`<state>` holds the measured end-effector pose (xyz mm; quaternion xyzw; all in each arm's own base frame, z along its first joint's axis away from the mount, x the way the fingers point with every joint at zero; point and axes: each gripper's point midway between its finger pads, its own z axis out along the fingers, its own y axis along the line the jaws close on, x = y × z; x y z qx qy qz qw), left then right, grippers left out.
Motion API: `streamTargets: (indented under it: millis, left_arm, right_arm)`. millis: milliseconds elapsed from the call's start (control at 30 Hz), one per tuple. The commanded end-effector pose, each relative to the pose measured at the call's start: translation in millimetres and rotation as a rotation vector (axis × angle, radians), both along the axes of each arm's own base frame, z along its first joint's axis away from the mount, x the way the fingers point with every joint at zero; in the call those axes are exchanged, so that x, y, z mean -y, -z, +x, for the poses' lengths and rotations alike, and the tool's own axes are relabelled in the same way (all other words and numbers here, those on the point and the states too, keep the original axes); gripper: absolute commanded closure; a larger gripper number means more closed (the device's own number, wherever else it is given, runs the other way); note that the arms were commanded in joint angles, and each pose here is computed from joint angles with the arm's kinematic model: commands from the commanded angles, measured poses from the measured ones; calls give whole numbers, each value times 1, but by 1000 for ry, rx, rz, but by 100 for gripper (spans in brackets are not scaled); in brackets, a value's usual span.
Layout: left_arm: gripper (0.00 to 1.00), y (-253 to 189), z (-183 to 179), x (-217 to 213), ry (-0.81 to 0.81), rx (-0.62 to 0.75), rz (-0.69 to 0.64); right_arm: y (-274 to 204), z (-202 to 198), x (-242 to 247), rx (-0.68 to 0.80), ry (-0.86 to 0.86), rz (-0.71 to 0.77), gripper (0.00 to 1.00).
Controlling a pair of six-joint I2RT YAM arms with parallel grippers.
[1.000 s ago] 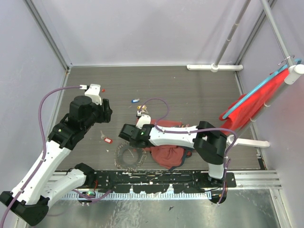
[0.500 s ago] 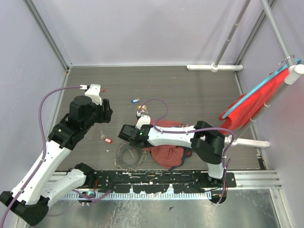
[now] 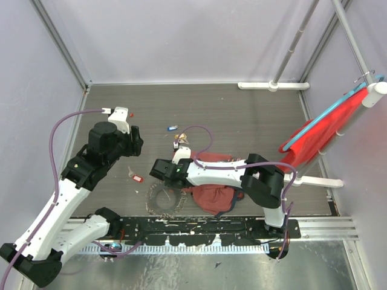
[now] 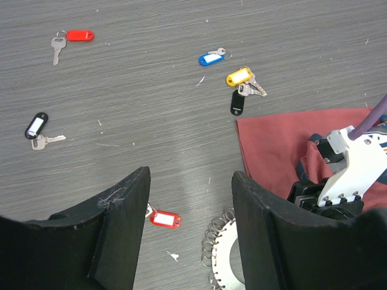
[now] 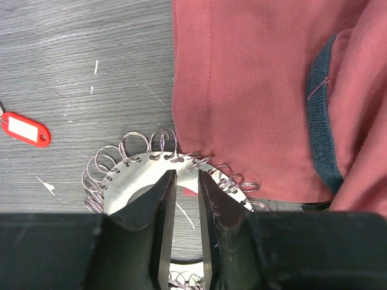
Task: Put the keys on the keyring
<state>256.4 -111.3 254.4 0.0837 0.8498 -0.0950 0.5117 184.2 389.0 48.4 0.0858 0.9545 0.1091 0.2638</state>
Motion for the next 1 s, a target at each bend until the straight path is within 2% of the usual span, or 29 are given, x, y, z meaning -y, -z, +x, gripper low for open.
streamTargets:
  millis: [0, 167, 433, 967]
  left_arm:
    - [37, -4, 1, -1, 2, 27, -6]
    - [38, -6, 1, -4, -14, 36, -3]
    - [37, -14, 0, -25, -109, 88, 17]
    - [37, -16, -1, -26, -110, 95, 13]
  right_arm:
    - [-40, 11, -10, 108, 1, 36, 72]
    - [-57, 10, -24, 153, -61, 56, 69]
    - [-53, 5, -61, 169, -255, 147, 66]
    - [-26, 25, -60, 117, -264, 113, 64]
